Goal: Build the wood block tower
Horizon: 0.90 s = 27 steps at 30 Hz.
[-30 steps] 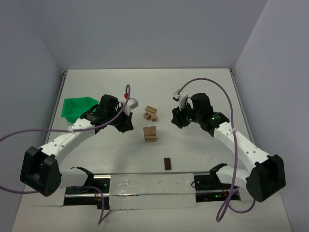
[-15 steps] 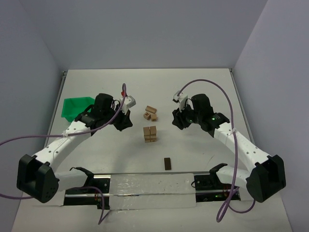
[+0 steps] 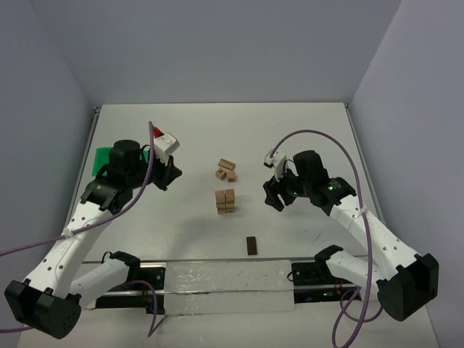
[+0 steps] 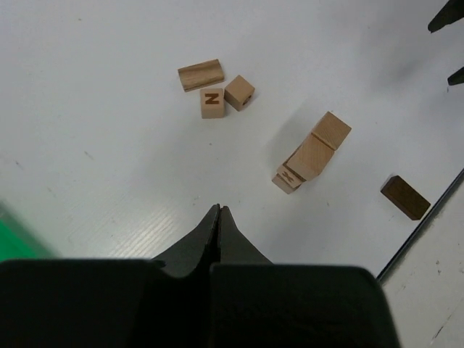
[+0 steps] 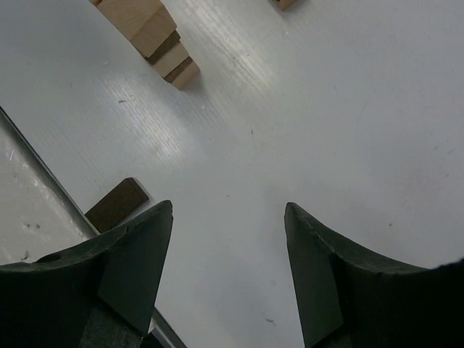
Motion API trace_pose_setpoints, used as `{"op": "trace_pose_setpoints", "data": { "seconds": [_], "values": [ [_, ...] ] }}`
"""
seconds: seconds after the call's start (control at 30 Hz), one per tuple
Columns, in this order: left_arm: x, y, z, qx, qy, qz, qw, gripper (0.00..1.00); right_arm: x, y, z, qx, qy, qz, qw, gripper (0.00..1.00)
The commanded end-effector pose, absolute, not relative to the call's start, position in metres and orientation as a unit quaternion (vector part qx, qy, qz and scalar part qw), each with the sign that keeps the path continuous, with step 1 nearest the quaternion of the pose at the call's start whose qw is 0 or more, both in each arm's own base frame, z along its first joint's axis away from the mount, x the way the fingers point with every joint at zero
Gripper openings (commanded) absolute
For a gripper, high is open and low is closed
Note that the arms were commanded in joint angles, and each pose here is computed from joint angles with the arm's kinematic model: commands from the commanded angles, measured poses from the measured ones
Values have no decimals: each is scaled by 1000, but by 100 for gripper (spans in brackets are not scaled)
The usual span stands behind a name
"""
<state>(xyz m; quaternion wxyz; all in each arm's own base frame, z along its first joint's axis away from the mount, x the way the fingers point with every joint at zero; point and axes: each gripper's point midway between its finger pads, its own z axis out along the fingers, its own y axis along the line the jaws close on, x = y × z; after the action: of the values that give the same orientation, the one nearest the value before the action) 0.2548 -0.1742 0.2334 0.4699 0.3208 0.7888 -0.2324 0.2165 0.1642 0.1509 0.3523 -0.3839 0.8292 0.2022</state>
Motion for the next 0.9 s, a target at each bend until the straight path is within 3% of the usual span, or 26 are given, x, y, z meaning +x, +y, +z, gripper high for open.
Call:
{"op": "trace_pose_setpoints", "data": {
  "seconds": [0.0,0.2,0.33,0.53,0.87],
  "values": [
    [254,-152,252,285,788,-204,506,0,205,170,144,-429,813,211,331,76],
    [224,-162,216,343,779,-269,450,0,172,151,130,-679,634,155,336,82],
    [211,-172,196,376,782,-317,382,0,165,143,124,-831,450,105,309,81],
    [220,-182,212,384,767,-380,346,0,170,155,133,-931,271,97,225,72],
    [239,-168,248,369,759,-353,404,0,150,236,132,-975,74,118,174,66]
  ]
}}
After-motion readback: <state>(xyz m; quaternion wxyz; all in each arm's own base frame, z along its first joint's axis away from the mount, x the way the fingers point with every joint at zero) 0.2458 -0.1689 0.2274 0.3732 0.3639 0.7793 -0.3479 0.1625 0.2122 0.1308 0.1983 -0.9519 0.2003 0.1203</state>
